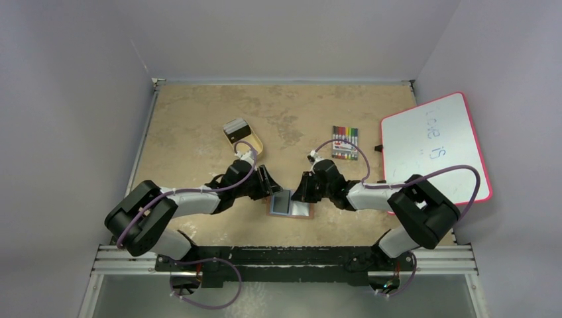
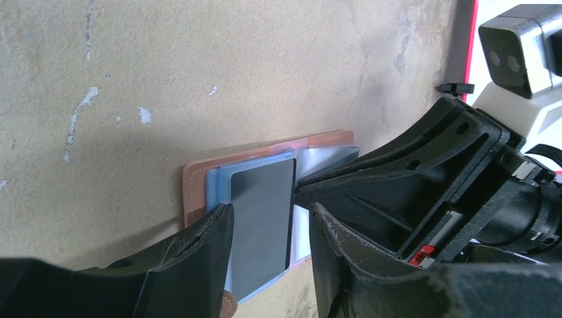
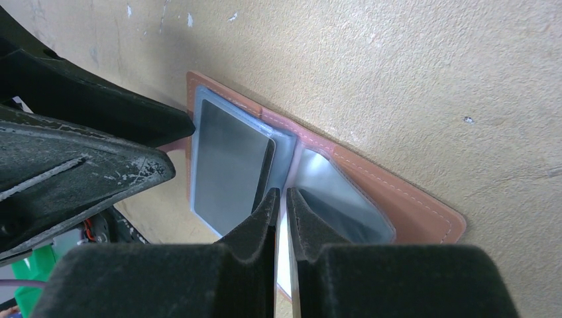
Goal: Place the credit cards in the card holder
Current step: Turn over the card slot in the card holder.
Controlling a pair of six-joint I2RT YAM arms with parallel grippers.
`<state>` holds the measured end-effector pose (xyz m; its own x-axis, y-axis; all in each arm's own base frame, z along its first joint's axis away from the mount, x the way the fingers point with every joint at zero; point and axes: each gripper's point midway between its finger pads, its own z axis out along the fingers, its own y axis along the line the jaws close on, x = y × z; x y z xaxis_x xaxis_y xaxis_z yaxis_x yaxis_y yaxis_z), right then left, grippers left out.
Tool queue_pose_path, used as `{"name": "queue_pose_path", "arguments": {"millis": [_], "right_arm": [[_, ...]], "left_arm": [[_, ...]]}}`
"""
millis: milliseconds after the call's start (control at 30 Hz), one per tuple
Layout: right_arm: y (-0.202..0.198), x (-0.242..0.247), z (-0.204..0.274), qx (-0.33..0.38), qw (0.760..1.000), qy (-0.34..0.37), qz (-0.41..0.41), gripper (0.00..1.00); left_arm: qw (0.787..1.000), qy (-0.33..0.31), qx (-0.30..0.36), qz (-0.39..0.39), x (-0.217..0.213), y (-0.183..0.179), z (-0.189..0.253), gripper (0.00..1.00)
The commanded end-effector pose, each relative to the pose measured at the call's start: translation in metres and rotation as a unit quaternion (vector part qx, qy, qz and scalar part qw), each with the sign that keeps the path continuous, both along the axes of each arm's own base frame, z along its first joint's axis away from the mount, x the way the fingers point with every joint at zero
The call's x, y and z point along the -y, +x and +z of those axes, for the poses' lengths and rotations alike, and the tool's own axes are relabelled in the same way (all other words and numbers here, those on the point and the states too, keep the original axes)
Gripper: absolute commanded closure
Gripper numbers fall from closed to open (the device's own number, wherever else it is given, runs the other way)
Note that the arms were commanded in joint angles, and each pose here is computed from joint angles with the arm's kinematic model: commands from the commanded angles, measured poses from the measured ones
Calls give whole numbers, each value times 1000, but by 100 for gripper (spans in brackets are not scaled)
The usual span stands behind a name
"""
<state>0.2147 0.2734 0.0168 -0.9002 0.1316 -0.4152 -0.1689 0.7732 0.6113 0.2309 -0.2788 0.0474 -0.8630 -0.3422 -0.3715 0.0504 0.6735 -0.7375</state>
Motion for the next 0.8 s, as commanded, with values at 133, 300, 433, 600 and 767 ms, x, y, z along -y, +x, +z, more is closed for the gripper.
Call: {"name": "queue_pose_path", "arguments": {"millis": [133, 300, 433, 600, 767], "right_arm": [[-4, 9, -11, -8, 1000, -23, -4, 90], [-5, 10, -12, -10, 1000, -23, -5, 90], [-4, 9, -13, -10, 1000, -22, -6, 90], [-5, 9, -13, -10, 1000, -21, -6, 90], [-4, 8, -13, -9, 1000, -19, -6, 90]], "left_arm": [[999, 24, 24, -3, -7, 1, 0, 55], [1000, 7, 24, -8, -1, 1, 2, 54], [1000, 1, 22, -11, 1, 0, 2, 54], [1000, 2, 18, -9, 0, 0, -2, 54], [1000, -9, 15, -11, 4, 0, -1, 54]]}}
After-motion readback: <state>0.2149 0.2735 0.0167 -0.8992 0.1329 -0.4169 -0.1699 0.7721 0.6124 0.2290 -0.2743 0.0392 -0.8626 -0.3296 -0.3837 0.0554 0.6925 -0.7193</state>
